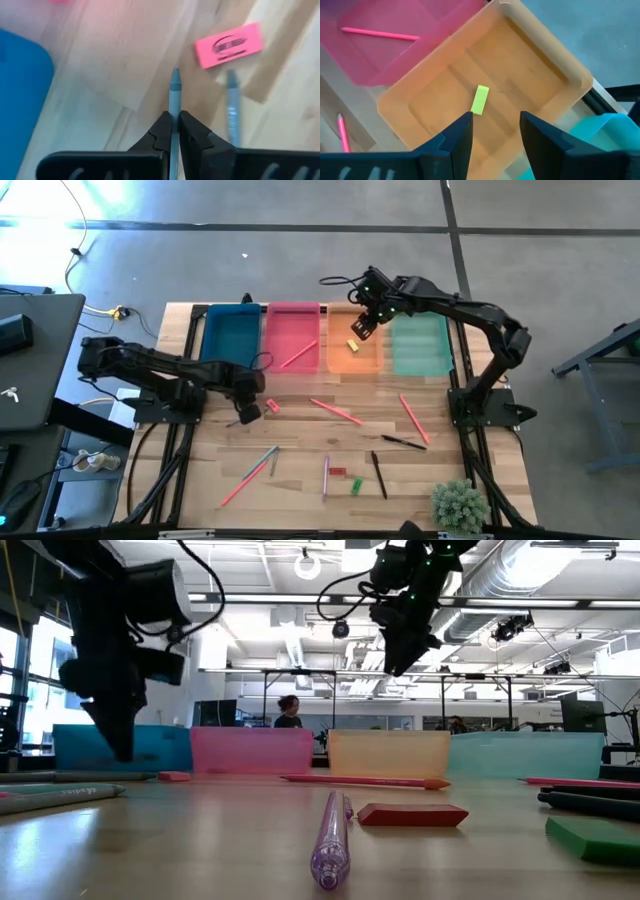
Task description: Sort crayons/erasers/pens/pencils in bins
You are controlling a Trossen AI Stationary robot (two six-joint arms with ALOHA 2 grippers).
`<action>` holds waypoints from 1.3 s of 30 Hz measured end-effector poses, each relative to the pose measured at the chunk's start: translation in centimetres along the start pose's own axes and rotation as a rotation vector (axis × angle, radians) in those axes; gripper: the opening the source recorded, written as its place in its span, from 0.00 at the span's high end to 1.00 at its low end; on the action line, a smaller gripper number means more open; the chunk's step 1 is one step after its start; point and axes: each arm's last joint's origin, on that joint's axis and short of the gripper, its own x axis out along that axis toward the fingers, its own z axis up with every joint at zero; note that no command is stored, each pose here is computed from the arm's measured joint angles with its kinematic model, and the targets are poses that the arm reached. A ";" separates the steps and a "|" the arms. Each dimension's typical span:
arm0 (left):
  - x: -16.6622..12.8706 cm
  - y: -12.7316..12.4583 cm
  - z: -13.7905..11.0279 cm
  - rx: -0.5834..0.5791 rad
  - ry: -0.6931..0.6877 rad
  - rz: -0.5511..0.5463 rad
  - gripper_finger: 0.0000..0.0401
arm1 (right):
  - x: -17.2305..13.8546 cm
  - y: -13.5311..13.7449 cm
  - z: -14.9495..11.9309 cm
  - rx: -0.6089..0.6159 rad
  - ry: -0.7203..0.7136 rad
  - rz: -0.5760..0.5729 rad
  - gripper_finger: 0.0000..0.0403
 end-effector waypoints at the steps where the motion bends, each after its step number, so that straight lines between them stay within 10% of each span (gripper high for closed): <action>1: -0.4 0.0 0.0 -0.011 -0.021 -0.010 0.99 | -0.2 0.0 0.0 0.000 -0.002 0.001 0.61; 21: -9.3 6.2 0.9 -0.363 -0.560 0.229 0.99 | -0.3 0.0 -0.2 0.019 0.008 0.001 0.61; 39: -7.2 14.4 2.8 -0.613 -0.446 0.420 0.99 | -0.5 2.7 -1.0 -0.015 0.043 0.046 0.61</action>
